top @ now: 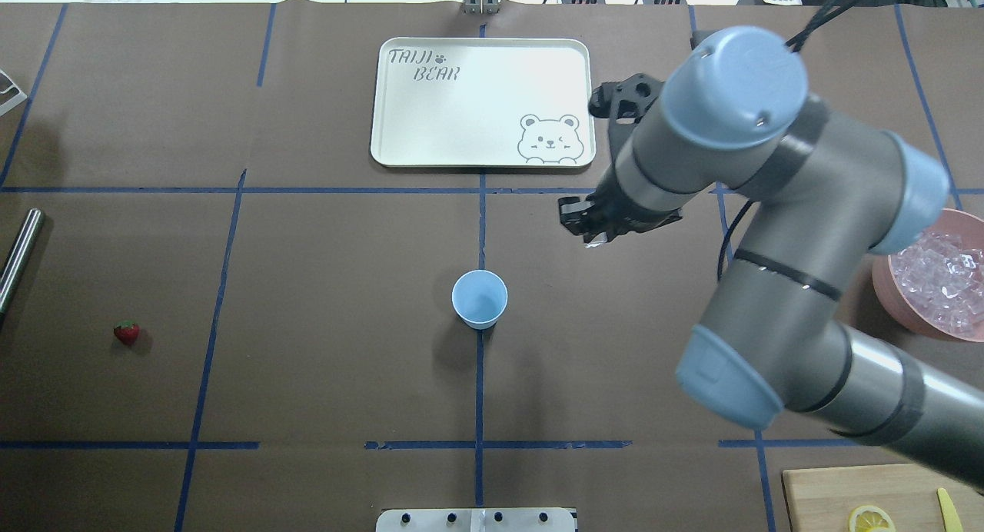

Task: Mash ice and strawberries in cup
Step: 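Carry the ice cube with the right gripper over the blue cup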

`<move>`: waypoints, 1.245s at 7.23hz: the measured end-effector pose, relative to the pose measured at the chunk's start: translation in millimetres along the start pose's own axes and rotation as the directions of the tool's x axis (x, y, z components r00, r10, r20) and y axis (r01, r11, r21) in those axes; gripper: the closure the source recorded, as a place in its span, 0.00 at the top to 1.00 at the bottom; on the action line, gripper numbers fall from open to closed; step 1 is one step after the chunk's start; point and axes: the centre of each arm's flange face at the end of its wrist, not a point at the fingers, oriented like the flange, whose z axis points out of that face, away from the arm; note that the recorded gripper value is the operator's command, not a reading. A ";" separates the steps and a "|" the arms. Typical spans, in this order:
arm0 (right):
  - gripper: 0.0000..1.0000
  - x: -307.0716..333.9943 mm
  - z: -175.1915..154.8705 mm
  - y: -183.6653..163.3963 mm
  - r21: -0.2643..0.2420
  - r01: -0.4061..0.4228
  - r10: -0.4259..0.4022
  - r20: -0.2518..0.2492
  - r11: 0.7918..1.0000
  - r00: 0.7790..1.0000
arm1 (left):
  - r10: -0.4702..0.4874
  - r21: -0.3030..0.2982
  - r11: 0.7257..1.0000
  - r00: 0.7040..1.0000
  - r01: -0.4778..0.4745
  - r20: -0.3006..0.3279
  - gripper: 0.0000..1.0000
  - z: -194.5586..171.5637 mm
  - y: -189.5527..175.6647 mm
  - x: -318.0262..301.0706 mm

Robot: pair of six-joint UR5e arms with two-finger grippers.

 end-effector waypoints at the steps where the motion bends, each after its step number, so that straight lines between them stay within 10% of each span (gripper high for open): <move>1: 0.00 -31.7 10.0 9.0 0.011 -0.011 0.011 -0.002 1.000 1.000 | 0.000 -0.001 1.000 1.000 0.000 0.001 1.00 0.2 0.0 -0.3; 8: 0.04 -118.0 86.0 31.7 0.015 -0.037 0.038 -0.041 0.999 0.998 | -0.002 -0.002 1.000 1.000 0.002 0.001 1.00 0.9 0.6 -1.0; 9: 0.86 -120.2 92.0 37.3 0.012 -0.031 0.032 -0.048 0.999 0.998 | -0.003 -0.002 1.000 1.000 0.003 0.001 1.00 1.1 0.7 -1.2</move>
